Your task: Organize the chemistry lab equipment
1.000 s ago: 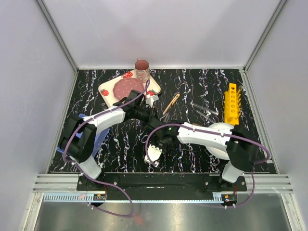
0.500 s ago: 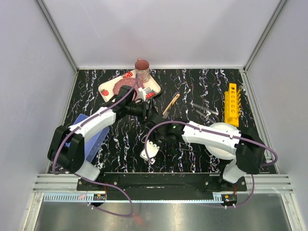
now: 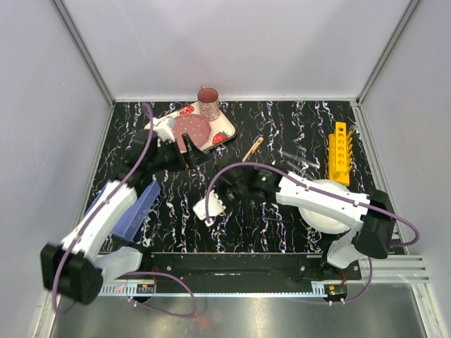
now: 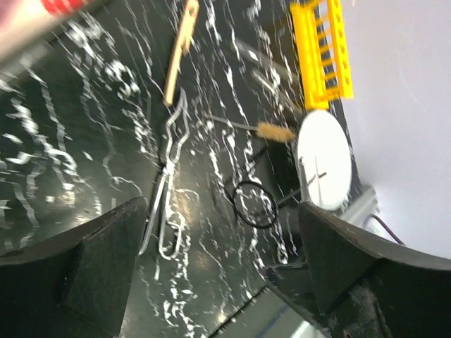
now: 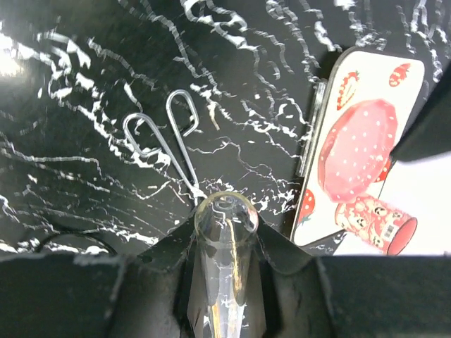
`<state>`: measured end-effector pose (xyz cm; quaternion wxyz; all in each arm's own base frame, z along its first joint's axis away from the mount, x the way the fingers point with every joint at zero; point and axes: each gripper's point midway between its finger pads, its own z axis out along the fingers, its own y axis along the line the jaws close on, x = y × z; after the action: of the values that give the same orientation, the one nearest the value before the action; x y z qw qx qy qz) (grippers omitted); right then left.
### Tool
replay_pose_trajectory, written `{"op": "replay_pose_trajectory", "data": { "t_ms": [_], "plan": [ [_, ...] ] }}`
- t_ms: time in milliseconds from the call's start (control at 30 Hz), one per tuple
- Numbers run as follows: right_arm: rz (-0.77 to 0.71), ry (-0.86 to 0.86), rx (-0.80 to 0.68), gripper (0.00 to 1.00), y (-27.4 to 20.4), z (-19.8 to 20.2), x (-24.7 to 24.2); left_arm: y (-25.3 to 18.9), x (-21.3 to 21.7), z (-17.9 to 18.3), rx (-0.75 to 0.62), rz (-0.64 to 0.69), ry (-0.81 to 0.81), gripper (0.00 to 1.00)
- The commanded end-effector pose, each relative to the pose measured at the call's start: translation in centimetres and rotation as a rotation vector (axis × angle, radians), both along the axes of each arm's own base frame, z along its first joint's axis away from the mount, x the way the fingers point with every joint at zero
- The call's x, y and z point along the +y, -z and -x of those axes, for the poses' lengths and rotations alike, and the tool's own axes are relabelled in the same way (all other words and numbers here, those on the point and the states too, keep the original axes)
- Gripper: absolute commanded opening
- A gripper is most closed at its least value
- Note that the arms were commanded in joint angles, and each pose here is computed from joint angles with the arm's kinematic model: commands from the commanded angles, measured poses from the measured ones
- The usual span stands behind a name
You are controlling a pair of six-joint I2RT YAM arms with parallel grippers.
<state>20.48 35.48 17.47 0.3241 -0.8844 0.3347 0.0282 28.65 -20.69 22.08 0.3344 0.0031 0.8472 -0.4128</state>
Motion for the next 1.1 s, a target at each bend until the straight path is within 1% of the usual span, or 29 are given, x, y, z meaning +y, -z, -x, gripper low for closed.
{"op": "replay_pose_trajectory", "data": {
  "t_ms": [0,33,100,133,167,200,233,267,300,367,400,433,467,500,567,600,633,700,733,800,833,900,933,967,1000,1033,1067],
  "plan": [
    [-0.211,0.171,0.180,0.13,-6.4,1.4,0.5,-4.4,5.4,-1.2,-0.334,-0.102,-0.277,0.93],
    [-0.229,0.209,0.228,0.13,-6.6,1.7,0.4,-7.2,6.3,-0.2,-0.460,-0.075,-0.313,0.96],
    [-0.272,0.264,0.273,0.14,-7.8,1.1,0.0,-7.7,7.9,0.3,-0.557,-0.062,-0.389,0.99],
    [-0.295,0.300,0.329,0.14,-8.1,1.3,-0.1,-9.0,8.7,1.4,-0.625,-0.044,-0.418,0.99],
    [-0.320,0.353,0.354,0.14,-8.6,0.1,-0.7,-9.2,9.3,1.9,-0.650,-0.036,-0.443,0.99],
    [-0.362,0.361,0.399,0.14,-9.9,0.0,-0.6,-8.2,9.9,2.1,-0.645,-0.041,-0.477,0.99],
    [-0.393,0.417,0.464,0.15,-10.4,-0.2,-0.8,-8.0,10.1,2.5,-0.654,-0.039,-0.478,0.99],
    [-0.430,0.473,0.485,0.15,-11.2,-1.7,-1.7,-8.5,10.4,3.2,-0.685,-0.024,-0.483,0.99],
    [-0.468,0.481,0.519,0.15,-12.3,-2.0,-1.9,-7.6,10.5,3.4,-0.684,-0.045,-0.476,0.99],
    [-0.530,0.556,0.579,0.15,-13.5,-3.2,-2.9,-7.3,10.3,4.0,-0.693,-0.055,-0.451,0.99],
    [-0.564,0.605,0.590,0.15,-14.0,-4.7,-4.1,-6.6,10.1,4.2,-0.681,-0.080,-0.424,0.99],
    [-0.589,0.636,0.631,0.15,-14.3,-5.0,-4.5,-6.5,10.0,4.3,-0.679,-0.089,-0.407,0.99],
    [-0.622,0.653,0.637,0.15,-15.0,-5.5,-5.1,-6.8,9.8,4.4,-0.680,-0.099,-0.390,0.99],
    [-0.653,0.703,0.637,0.15,-15.1,-7.0,-6.5,-6.2,9.7,4.6,-0.669,-0.135,-0.359,0.99],
    [-0.716,0.760,0.637,0.15,-16.0,-8.5,-8.1,-6.6,9.6,4.8,-0.675,-0.168,-0.327,0.99],
    [-0.736,0.787,0.643,0.15,-16.0,-9.1,-8.9,-6.1,9.4,4.9,-0.673,-0.202,-0.291,0.99],
    [-0.789,0.845,0.638,0.15,-16.5,-10.6,-10.6,-6.0,9.3,4.9,-0.675,-0.212,-0.276,0.99],
    [-0.841,0.892,0.642,0.15,-17.0,-11.7,-12.4,-5.9,8.8,5.1,-0.683,-0.230,-0.232,0.99],
    [-0.903,0.955,0.622,0.15,-17.8,-13.3,-14.5,-5.6,8.7,5.0,-0.674,-0.239,-0.219,0.99],
    [-0.964,1.031,0.623,0.15,-18.0,-14.6,-17.0,-4.7,8.6,5.0,-0.659,-0.267,-0.192,0.99],
    [-1.026,1.080,0.574,0.15,-18.9,-15.9,-19.6,-4.3,8.6,5.0,-0.651,-0.280,-0.182,0.99],
    [-1.084,1.152,0.562,0.15,-18.6,-16.9,-22.5,-3.3,8.9,5.3,-0.638,-0.325,-0.160,0.99],
    [-1.130,1.158,0.532,0.15,-19.4,-17.2,-23.8,-3.0,9.0,5.4,-0.636,-0.342,-0.154,0.99],
    [-1.171,1.234,0.508,0.15,-18.9,-18.1,-27.0,-2.9,9.2,5.5,-0.639,-0.360,-0.148,0.99],
    [-1.200,1.258,0.510,0.15,-19.0,-18.3,-28.0,-2.3,9.6,5.7,-0.633,-0.404,-0.128,0.99],
    [-1.237,1.271,0.475,0.15,-19.5,-18.8,-29.5,-2.3,9.6,5.8,-0.639,-0.412,-0.128,0.99],
    [-1.264,1.320,0.452,0.16,-19.1,-19.4,-31.7,-2.5,9.7,6.0,-0.650,-0.405,-0.133,0.99]
  ]
}}
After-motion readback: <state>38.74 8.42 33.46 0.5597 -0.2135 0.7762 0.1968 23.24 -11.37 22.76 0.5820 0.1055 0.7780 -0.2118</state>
